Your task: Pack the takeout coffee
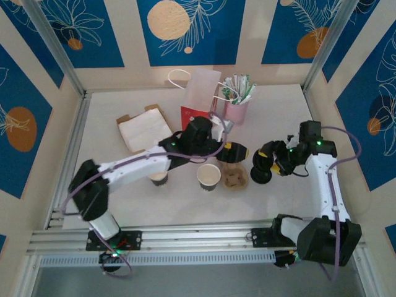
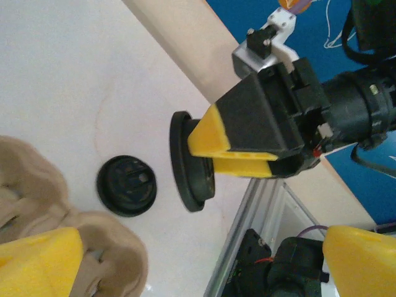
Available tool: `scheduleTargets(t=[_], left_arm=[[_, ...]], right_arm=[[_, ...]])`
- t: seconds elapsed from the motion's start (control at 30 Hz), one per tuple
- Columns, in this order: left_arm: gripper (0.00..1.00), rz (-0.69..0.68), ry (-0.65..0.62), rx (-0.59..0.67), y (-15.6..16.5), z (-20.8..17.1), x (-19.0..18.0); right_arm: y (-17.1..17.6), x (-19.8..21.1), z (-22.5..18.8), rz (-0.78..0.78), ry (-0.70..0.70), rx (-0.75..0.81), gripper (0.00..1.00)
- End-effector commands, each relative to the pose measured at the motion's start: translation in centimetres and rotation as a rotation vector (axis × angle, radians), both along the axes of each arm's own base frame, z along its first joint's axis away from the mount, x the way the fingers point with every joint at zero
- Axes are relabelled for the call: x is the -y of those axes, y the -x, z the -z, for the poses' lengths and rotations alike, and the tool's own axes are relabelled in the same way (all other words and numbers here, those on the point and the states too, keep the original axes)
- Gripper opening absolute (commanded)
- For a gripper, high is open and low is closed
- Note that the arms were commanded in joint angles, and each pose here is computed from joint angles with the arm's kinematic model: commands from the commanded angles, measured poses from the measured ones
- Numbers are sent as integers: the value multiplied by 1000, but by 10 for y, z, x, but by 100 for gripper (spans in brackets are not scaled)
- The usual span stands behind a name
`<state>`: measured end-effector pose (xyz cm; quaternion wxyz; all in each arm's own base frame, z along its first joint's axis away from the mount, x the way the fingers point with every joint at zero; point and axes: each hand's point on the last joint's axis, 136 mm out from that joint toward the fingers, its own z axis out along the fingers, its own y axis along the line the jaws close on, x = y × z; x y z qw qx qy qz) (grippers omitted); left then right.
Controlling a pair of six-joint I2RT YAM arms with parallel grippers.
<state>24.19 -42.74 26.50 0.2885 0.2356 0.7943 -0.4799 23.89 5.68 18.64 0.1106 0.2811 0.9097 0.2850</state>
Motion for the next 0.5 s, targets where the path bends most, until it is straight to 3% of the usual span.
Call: scheduleTargets(t=[0.0, 0.47], left_arm=[[100, -121, -100, 64, -5, 8, -41], [100, -403, -192, 146, 35, 4, -181]], right_arm=[[8, -14, -20, -97, 62, 14, 68], [12, -96, -57, -515, 280, 90, 65]])
